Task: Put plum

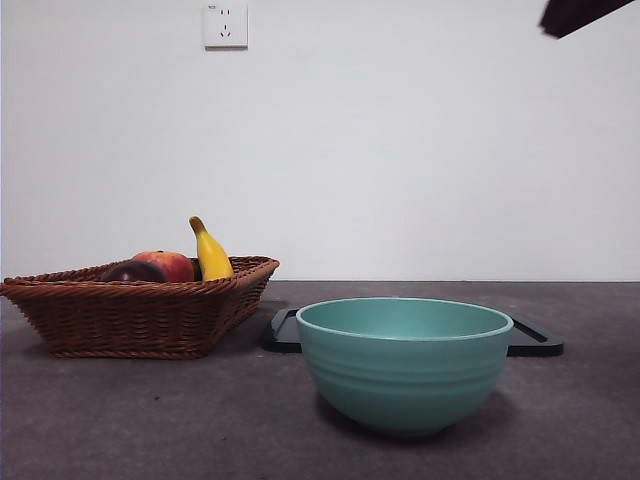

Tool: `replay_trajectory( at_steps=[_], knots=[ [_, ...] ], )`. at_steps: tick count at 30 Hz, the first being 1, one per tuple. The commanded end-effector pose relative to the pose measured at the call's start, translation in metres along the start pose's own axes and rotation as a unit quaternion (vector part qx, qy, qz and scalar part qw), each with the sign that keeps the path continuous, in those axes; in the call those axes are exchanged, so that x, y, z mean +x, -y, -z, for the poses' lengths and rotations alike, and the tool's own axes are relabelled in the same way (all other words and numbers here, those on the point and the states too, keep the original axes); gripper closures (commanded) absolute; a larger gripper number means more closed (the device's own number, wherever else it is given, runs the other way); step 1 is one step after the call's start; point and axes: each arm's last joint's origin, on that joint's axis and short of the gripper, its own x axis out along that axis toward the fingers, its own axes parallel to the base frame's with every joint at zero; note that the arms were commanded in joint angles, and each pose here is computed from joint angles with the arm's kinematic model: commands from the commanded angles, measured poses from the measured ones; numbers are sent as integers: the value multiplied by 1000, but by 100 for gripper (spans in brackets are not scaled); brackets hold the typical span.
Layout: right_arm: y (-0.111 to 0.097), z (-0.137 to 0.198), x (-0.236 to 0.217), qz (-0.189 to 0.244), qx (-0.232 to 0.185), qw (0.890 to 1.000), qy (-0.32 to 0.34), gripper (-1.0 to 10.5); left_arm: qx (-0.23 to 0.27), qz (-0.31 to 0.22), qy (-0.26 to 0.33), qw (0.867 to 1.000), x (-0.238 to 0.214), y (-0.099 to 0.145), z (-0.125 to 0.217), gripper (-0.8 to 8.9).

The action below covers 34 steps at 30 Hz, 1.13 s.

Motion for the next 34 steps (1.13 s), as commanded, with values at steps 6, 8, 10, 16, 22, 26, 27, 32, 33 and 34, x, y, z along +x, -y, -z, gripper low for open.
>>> replay_trajectory(
  at_steps=[6,8,10,16,22,26,27,32,33,34],
  knots=[
    [26,11,-46,140,-32,958,247,942,-3,0,-13,1000,2,1,7,807],
    [32,25,-49,181,-37,941,283,942,-3,0,-13,1000,2,1,7,807],
    [39,46,-45,222,-41,923,312,942,-3,0,-13,1000,2,1,7,807],
    [59,92,-18,328,-34,873,360,942,-3,0,-13,1000,2,1,7,807],
    [70,121,6,372,-42,834,405,942,-3,0,-13,1000,2,1,7,807],
    [76,136,20,386,-43,820,420,942,-3,0,-13,1000,2,1,7,807],
    [78,139,23,390,-41,817,422,942,-3,0,-13,1000,2,1,7,807],
    [83,150,33,394,-39,815,423,942,-3,0,-13,1000,2,1,7,807],
    [84,152,35,397,-37,814,422,942,-3,0,-13,1000,2,1,7,807],
    [85,153,36,401,-34,812,422,942,-3,0,-13,1000,2,1,7,807]
  ],
)
